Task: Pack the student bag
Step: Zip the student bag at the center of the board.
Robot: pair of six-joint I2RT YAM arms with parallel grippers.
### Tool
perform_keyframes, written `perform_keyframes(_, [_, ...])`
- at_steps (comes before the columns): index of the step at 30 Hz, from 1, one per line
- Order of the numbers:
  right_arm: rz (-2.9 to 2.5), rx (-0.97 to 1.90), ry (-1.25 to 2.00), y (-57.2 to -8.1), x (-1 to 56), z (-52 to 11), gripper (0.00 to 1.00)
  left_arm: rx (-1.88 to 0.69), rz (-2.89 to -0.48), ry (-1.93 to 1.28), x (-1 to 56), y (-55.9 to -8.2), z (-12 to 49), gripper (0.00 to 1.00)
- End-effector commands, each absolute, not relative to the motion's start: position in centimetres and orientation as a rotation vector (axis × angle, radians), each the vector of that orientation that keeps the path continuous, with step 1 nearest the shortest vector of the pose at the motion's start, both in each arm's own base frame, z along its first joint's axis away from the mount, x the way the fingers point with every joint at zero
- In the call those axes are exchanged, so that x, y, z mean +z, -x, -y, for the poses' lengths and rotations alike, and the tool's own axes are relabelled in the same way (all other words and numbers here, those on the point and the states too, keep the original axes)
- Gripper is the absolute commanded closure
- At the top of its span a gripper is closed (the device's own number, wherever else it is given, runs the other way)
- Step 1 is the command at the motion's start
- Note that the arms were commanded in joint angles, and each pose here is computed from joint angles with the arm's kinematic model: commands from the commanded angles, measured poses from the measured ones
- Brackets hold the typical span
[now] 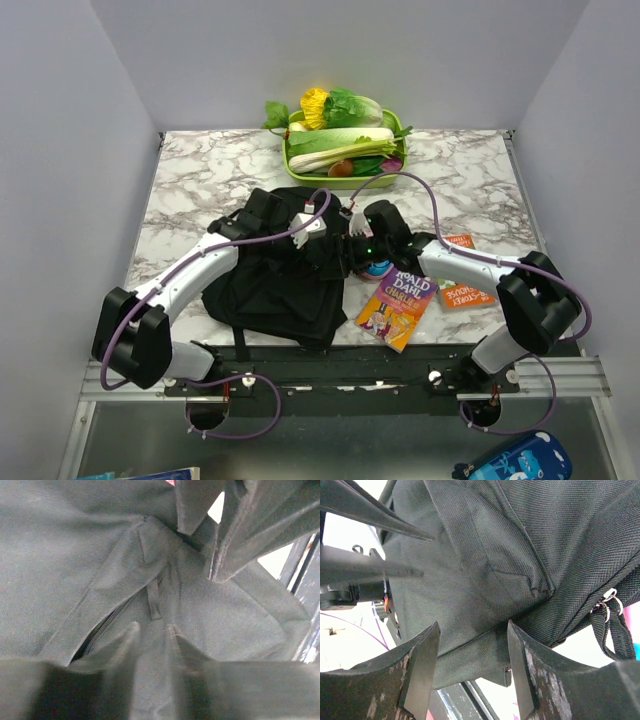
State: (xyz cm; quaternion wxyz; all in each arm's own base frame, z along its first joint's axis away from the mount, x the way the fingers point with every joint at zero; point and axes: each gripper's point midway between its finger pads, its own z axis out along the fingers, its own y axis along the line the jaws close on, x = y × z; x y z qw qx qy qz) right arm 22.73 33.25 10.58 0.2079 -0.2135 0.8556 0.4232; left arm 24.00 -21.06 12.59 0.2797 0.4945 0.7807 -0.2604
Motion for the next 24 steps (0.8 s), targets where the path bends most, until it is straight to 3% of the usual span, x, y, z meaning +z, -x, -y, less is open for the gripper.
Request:
perform_keyframes(1, [-2.415,1.15,0.601,-22.4,10.1,-33.0,0.35,-0.756,-2.148,-1.379,10.5,-22.0,21.7,0.5])
perform_keyframes(3, [-2.417,1.133,0.587,-22.5,10.0,-32.8,0.35,-0.776,-2.155,-1.362,10.5,-22.1,22.1,0.44])
perform_keyframes(8, [-2.384,1.098,0.546,-22.7,10.4,-32.1,0.35,-0.76,-2.194,-1.284,9.9,-22.9,22.4,0.48])
perform_keyframes(24, [-2.284,1.102,0.476,-22.8,12.1,-30.8,0.35,-0.757,-2.217,-1.321,7.0,-23.6,23.3,0.5])
